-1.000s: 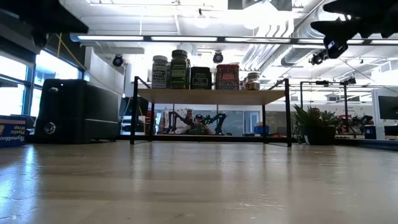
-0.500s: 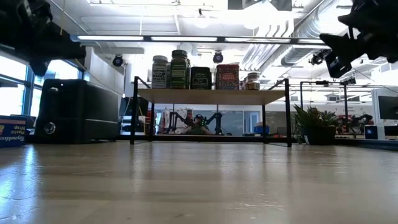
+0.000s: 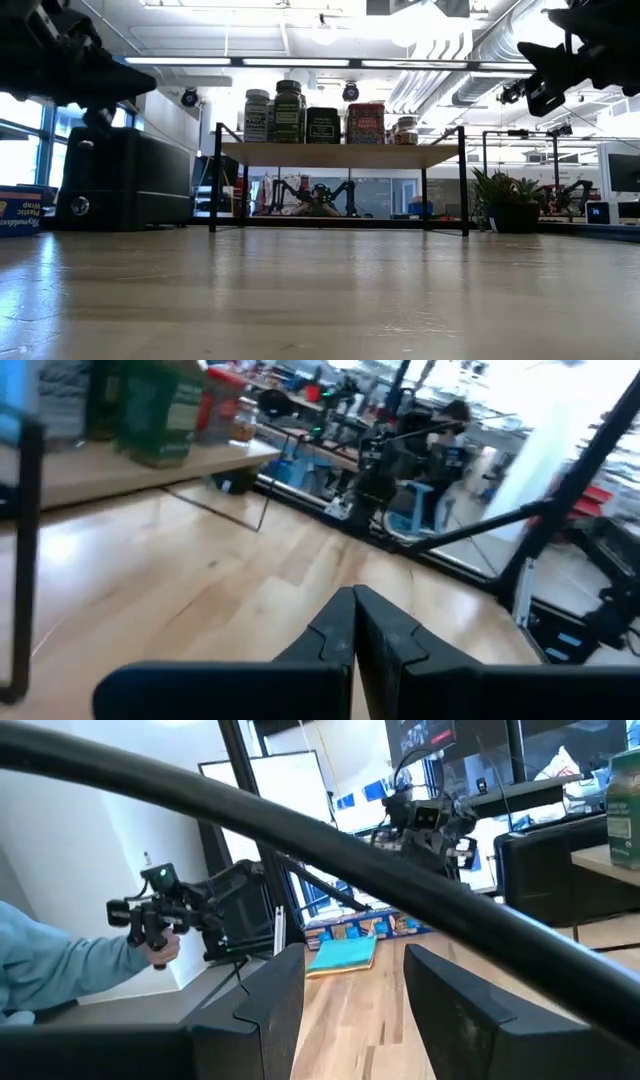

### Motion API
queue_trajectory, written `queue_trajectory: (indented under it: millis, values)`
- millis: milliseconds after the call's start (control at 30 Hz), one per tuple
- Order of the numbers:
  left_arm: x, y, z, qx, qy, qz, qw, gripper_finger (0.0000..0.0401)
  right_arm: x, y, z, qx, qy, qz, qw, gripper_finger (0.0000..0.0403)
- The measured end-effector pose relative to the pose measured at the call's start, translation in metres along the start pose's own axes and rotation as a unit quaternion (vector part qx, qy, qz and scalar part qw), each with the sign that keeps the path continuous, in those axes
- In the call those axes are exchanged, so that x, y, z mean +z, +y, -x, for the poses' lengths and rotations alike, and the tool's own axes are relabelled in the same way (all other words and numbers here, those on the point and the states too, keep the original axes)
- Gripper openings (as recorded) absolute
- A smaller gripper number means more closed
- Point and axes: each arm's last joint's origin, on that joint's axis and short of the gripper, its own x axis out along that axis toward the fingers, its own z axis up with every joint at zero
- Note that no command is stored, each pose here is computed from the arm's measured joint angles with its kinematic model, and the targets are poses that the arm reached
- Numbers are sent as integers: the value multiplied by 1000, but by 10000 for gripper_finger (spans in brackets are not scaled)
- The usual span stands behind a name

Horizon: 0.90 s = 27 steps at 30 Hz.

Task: Shelf spices
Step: Return to Home Position

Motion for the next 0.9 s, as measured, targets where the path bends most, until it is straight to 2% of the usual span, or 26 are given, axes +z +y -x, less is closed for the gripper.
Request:
queue_trajectory:
  millis: [167, 300, 400, 533, 700, 900]
  values:
    - [10, 11, -5, -48, -13, -23, 998, 0, -4, 0, 0, 7, 21, 3, 1000, 167]
    - [13, 17, -5, -50, -21, -61, 997, 0, -6, -1, 0, 9, 33, 11, 999, 167]
    - [11, 21, -5, -36, -12, -86, 996, 0, -13, -2, 1, 3, 70, 12, 997, 167]
    - [8, 23, -6, -24, 4, -75, 997, 0, -23, -6, 3, -31, 118, -8, 993, 167]
    - [8, 23, -6, -24, 6, -67, 997, 0, -32, -8, 6, -47, 166, -18, 985, 167]
    - [8, 23, -6, -24, 6, -66, 998, 1, -33, -9, 6, -53, 170, -44, 983, 167]
